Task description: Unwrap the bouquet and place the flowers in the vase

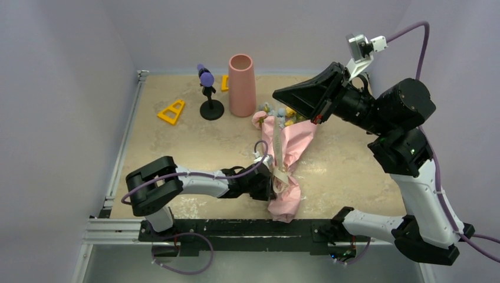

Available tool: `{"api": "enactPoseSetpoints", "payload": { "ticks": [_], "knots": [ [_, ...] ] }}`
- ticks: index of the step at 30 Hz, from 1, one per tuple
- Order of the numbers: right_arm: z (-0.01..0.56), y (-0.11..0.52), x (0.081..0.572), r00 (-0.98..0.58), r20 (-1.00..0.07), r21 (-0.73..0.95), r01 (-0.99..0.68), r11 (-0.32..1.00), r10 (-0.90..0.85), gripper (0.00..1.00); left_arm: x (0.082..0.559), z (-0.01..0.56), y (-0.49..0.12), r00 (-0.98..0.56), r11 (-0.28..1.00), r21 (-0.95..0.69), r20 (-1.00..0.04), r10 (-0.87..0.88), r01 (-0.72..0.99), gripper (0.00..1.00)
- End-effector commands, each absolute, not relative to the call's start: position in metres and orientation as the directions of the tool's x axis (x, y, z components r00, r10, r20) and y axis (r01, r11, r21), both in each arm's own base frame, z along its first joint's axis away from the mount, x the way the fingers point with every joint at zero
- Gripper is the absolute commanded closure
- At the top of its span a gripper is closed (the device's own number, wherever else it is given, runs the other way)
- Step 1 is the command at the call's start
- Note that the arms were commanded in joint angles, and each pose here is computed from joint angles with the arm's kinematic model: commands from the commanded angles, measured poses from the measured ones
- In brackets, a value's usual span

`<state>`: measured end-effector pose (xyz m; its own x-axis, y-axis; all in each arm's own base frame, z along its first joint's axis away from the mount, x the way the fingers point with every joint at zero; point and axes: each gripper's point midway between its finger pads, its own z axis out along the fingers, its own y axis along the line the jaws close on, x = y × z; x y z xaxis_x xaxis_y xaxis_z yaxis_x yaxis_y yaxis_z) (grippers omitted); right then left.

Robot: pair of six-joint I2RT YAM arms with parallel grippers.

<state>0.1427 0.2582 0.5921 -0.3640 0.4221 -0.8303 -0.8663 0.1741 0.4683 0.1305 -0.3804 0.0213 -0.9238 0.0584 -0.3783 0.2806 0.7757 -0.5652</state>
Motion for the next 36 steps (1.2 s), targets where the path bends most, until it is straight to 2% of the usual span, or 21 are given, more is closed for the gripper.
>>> {"api": "enactPoseSetpoints", "payload": {
  "ticks": [1, 3, 5, 7, 10, 16, 23, 30, 34, 36],
  "knots": [
    [0.580, 0.257, 0.146, -0.353, -0.839, 0.464, -0.862, 0.205, 0.414, 1.00, 0.125, 0.037, -0.361, -0.914, 0.801, -0.509, -0.392, 0.110, 0.315, 0.63],
    [0.567, 0.258, 0.153, -0.358, -0.844, 0.473, -0.848, 0.239, 0.400, 1.00, 0.129, 0.053, -0.355, -0.899, 0.802, -0.503, -0.429, 0.092, 0.322, 0.49],
    [0.555, 0.259, 0.159, -0.357, -0.851, 0.474, -0.837, 0.273, 0.385, 1.00, 0.132, 0.069, -0.349, -0.886, 0.801, -0.501, -0.458, 0.076, 0.328, 0.40],
    [0.543, 0.259, 0.164, -0.358, -0.860, 0.473, -0.827, 0.304, 0.365, 1.00, 0.134, 0.083, -0.340, -0.875, 0.803, -0.499, -0.482, 0.056, 0.326, 0.33],
    [0.527, 0.259, 0.178, -0.354, -0.866, 0.477, -0.798, 0.369, 0.352, 1.00, 0.135, 0.101, -0.321, -0.862, 0.810, -0.498, -0.507, 0.016, 0.308, 0.29],
    [0.482, 0.271, 0.207, -0.399, -0.864, 0.502, -0.736, 0.455, 0.307, 1.00, 0.124, 0.096, -0.256, -0.861, 0.860, -0.484, -0.494, -0.118, 0.160, 0.28],
    [0.410, 0.299, 0.245, -0.464, -0.859, 0.501, -0.671, 0.547, 0.218, 1.00, 0.121, 0.091, -0.183, -0.787, 0.854, -0.520, -0.522, -0.330, -0.013, 0.27],
    [0.317, 0.339, 0.268, -0.556, -0.827, 0.474, -0.605, 0.639, 0.087, 1.00, 0.125, 0.107, -0.158, -0.728, 0.846, -0.533, -0.569, -0.381, -0.026, 0.30],
    [0.261, 0.356, 0.267, -0.628, -0.776, 0.437, -0.592, 0.677, -0.048, 1.00, 0.129, 0.114, -0.157, -0.707, 0.837, -0.546, -0.588, -0.393, -0.012, 0.31],
    [0.244, 0.361, 0.261, -0.647, -0.755, 0.418, -0.600, 0.682, -0.106, 0.77, 0.130, 0.116, -0.158, -0.702, 0.833, -0.553, -0.592, -0.396, -0.004, 0.31]
  ]
}}
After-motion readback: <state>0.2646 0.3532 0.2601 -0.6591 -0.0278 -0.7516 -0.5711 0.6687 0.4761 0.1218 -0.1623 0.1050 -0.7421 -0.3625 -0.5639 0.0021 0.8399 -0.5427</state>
